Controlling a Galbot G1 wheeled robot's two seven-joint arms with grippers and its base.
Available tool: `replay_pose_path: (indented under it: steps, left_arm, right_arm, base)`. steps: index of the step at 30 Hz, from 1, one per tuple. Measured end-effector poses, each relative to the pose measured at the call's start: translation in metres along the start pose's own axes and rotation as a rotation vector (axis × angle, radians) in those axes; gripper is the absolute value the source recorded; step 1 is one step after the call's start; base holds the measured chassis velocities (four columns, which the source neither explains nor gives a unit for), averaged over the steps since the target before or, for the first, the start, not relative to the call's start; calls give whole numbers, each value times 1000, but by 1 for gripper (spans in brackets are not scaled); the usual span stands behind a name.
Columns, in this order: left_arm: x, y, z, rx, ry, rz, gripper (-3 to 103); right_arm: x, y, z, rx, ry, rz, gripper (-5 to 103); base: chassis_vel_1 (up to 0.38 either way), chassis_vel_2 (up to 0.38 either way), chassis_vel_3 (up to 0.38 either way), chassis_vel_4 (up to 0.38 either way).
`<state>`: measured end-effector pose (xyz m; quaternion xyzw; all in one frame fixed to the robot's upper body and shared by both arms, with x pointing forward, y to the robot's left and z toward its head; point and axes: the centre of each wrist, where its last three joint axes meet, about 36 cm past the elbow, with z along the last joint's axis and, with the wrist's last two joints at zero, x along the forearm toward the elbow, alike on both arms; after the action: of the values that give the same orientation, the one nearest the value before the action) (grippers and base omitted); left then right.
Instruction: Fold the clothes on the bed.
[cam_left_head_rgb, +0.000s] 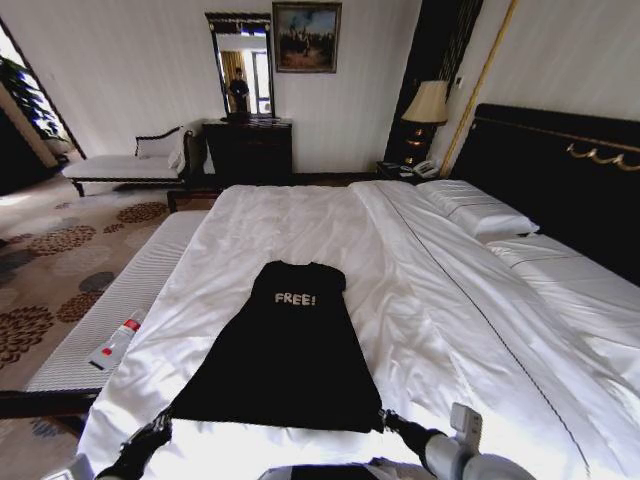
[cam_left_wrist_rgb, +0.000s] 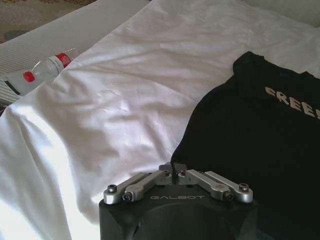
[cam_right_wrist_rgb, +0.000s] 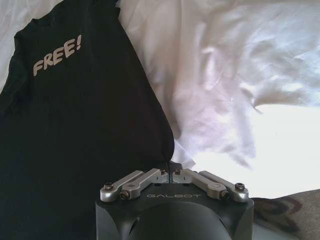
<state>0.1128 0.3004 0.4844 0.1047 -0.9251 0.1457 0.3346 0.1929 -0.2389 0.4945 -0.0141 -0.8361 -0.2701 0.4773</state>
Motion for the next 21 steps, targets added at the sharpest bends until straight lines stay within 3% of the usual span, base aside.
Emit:
replay_pose_path:
  steps: [9, 21]
  left_arm:
    - [13, 14, 38, -60, 3, -42, 0]
    - [9, 16, 43, -57, 5, -50, 0]
  right_arm:
    - [0, -1, 15, 55, 5, 45, 0]
    - [1, -2, 26, 78, 17, 84, 0]
  base:
    - [0, 0, 0, 0]
    - [0, 0, 0, 0]
